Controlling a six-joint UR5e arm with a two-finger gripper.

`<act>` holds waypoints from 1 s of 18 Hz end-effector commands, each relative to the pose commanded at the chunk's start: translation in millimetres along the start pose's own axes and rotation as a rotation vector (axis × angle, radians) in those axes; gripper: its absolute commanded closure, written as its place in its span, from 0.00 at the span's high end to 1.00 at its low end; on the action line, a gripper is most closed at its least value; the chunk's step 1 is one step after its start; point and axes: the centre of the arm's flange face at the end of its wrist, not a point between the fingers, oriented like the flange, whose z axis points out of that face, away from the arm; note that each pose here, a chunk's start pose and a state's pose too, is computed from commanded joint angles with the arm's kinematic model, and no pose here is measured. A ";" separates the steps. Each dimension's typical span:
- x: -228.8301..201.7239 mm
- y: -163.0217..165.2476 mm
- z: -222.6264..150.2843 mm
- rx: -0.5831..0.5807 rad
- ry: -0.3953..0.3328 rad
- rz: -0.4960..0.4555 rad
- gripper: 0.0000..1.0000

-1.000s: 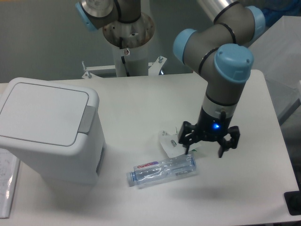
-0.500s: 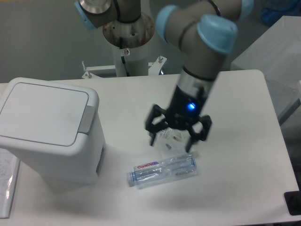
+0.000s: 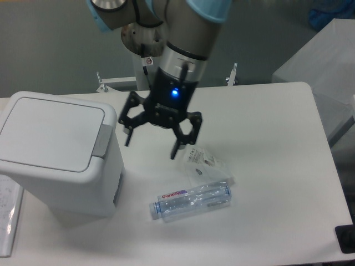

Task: Open the trash can
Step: 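Push the gripper against the lid edge, flipping the lid open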

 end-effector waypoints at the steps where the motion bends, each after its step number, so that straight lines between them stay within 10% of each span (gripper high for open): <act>1: 4.7 0.1 2.8 -0.005 0.004 0.003 1.00; 18: 19.7 15.4 32.6 -0.093 -0.037 0.021 1.00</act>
